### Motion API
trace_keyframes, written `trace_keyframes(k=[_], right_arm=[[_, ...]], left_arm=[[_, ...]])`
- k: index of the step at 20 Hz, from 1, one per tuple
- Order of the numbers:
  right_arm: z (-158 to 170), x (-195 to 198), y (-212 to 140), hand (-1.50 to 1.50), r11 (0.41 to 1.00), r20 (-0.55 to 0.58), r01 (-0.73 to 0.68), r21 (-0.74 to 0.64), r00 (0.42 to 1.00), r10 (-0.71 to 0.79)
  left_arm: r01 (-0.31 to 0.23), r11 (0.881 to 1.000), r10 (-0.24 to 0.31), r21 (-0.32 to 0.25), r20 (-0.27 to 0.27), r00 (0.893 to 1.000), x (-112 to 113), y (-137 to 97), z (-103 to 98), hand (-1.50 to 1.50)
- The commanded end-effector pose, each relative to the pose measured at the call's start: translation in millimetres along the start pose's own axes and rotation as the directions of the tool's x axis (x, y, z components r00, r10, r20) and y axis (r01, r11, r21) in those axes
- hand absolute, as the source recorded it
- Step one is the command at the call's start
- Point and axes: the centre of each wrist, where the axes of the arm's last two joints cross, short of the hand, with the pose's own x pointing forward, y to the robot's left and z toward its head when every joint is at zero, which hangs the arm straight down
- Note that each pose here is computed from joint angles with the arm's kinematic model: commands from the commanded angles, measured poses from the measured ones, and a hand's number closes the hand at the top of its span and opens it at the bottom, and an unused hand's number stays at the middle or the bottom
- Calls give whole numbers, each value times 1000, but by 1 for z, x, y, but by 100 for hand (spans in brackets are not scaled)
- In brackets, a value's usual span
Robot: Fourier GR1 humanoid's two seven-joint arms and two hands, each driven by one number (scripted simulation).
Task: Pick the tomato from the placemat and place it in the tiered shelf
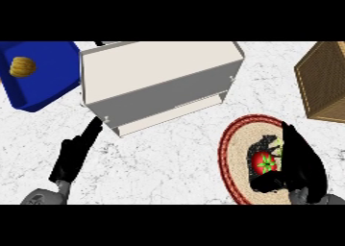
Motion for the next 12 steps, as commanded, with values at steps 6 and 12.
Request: trace_keyframes(k=[6,12], right_arm=[[-5,18,28,-150,995,-238,-99,-11,967,93],[-5,19,27,-150,994,-235,-110,17,966,111]], left_arm=[[-11,1000,11,21,3,1000,7,12,3,0],[-11,999,11,30,-14,1000,-15,5,8,0]])
